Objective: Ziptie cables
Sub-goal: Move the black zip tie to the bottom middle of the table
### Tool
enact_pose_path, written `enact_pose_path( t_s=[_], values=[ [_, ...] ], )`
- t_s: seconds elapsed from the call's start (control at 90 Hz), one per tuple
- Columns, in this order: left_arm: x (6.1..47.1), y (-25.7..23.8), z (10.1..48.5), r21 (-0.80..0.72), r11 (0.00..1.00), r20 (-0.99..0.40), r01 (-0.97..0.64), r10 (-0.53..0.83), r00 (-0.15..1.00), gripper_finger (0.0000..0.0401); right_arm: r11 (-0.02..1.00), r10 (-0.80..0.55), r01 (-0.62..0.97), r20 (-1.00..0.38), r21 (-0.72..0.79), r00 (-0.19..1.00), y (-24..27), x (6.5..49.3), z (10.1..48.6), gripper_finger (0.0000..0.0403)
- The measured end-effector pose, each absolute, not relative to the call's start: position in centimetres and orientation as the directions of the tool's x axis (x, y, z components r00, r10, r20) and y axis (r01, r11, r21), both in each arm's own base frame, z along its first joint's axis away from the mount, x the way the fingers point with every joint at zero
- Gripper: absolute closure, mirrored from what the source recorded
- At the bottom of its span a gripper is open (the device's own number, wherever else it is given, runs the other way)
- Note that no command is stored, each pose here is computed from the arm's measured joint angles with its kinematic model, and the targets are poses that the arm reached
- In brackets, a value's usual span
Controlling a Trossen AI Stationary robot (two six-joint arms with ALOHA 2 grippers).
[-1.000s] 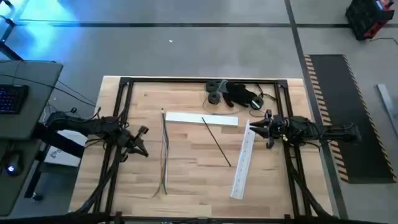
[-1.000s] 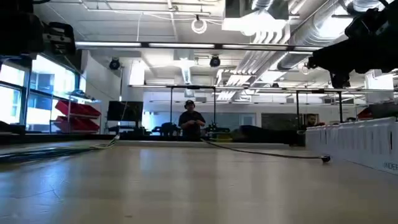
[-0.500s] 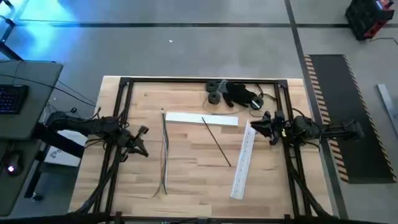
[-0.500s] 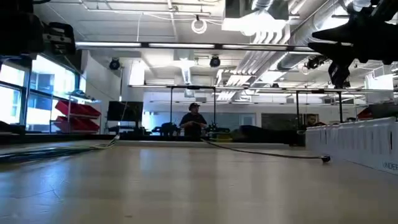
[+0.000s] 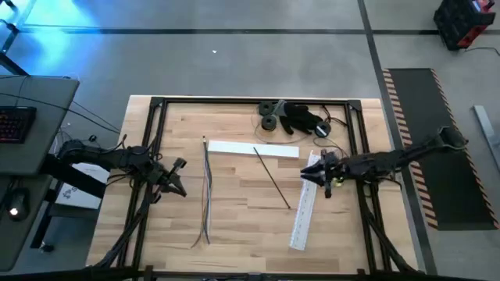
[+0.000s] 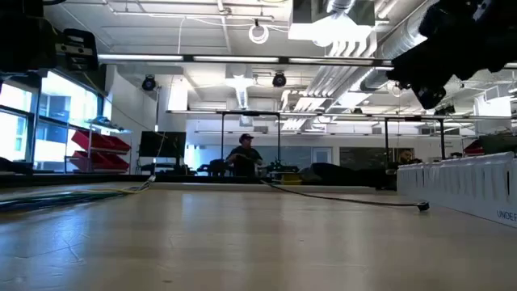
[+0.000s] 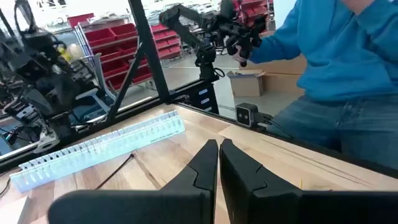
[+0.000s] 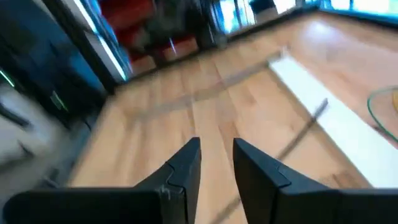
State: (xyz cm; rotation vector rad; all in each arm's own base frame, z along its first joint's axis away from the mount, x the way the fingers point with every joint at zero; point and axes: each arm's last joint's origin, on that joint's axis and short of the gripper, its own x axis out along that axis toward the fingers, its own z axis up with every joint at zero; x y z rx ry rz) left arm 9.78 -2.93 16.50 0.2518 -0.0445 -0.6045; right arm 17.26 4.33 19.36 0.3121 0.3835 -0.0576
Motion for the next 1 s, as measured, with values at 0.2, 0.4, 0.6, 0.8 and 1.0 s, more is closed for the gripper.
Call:
enact_pose_path(
  t_s=[0.2, 0.4, 0.6, 0.8, 1.0],
  values=[
    [9.8, -2.9, 16.5, 0.247, 0.793, -0.032, 0.556, -0.567, 0.823, 0.0401, 0.963, -0.059, 0.220, -0.674, 0.155, 0.736, 5.6, 22.4, 20.0, 0.0304],
    [9.8, -2.9, 16.5, 0.247, 0.793, -0.032, 0.556, -0.567, 0.823, 0.0401, 0.937, -0.081, 0.332, -0.859, 0.107, 0.505, 6.4, 27.9, 18.3, 0.0261],
    [9.8, -2.9, 16.5, 0.247, 0.793, -0.032, 0.557, -0.567, 0.823, 0.0401, 0.905, -0.090, 0.425, -0.958, 0.036, 0.272, 6.5, 31.8, 15.2, 0.0250],
    [9.8, -2.9, 16.5, 0.247, 0.793, -0.032, 0.557, -0.567, 0.823, 0.0401, 0.882, -0.111, 0.471, -0.981, -0.022, 0.160, 7.1, 33.3, 13.1, 0.0250],
    [9.8, -2.9, 16.5, 0.247, 0.793, -0.032, 0.556, -0.567, 0.823, 0.0401, 0.868, -0.089, 0.497, -0.985, -0.004, 0.148, 7.9, 33.4, 12.5, 0.0284]
  ],
)
